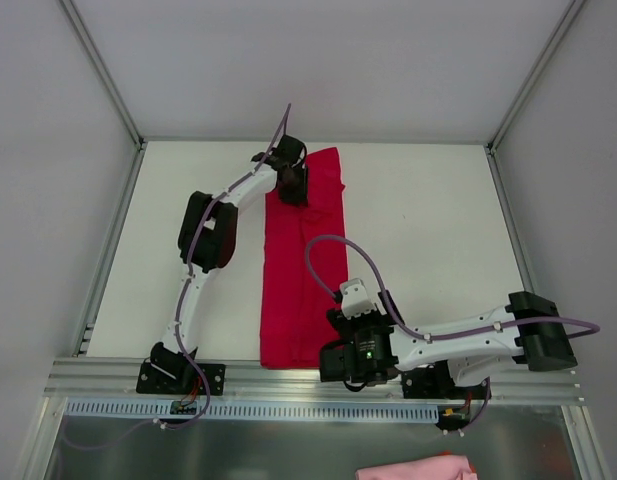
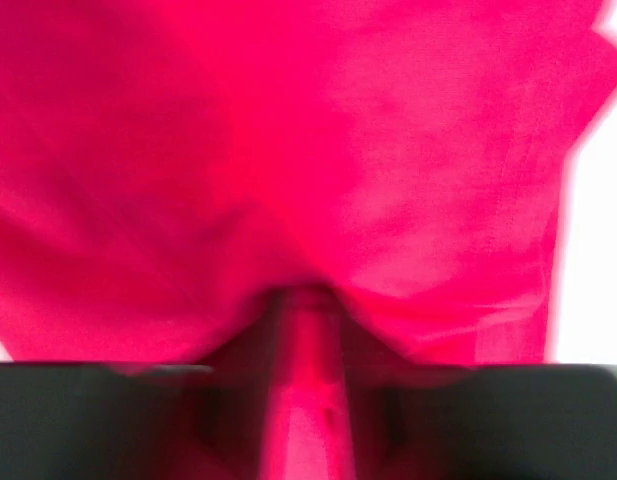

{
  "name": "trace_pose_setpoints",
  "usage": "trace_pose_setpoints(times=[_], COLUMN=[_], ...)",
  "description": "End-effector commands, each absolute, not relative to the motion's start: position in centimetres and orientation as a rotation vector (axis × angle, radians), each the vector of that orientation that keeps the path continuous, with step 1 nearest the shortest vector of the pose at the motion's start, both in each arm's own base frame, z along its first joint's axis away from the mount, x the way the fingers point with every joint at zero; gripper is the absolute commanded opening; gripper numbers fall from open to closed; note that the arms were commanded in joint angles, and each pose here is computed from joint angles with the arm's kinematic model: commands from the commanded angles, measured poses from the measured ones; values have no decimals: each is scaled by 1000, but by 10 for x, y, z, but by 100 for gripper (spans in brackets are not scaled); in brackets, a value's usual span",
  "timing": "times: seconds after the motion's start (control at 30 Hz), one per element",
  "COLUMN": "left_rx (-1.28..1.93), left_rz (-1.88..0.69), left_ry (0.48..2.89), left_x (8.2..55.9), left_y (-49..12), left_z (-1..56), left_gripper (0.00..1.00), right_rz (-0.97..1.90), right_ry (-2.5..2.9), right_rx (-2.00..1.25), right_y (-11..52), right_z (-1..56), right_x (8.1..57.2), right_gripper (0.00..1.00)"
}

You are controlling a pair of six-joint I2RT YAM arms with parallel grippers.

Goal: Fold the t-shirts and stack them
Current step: Rotate the tshirt 90 degrees

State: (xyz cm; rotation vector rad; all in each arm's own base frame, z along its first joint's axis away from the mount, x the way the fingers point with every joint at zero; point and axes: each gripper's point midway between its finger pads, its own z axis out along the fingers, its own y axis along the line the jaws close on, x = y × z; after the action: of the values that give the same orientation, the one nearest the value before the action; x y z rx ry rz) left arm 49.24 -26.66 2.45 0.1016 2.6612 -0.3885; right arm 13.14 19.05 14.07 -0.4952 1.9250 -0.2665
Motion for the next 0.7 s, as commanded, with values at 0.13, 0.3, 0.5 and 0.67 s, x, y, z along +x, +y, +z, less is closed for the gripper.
trace_pose_setpoints(times=[0.13,0.3,0.5,0.67], left_rx=[184,179,81,54], left_rz=[-450,-422,-325,-221], left_ry=[2424,2291,2362,2453], left_x=[484,433,371,302], left_y=[-268,-260,-232,-233], left_z=[130,189,147,84], left_gripper=[75,84,85,81], right_rz=[-263,-244,-135,-32], right_ry=[1836,1833,1867,1916], right_rx=[-417,-367,-333,-314], right_y=[199,186,181,178], right_z=[150,155,150,132], right_x=[139,141,139,135], right_gripper=[100,100,22,1])
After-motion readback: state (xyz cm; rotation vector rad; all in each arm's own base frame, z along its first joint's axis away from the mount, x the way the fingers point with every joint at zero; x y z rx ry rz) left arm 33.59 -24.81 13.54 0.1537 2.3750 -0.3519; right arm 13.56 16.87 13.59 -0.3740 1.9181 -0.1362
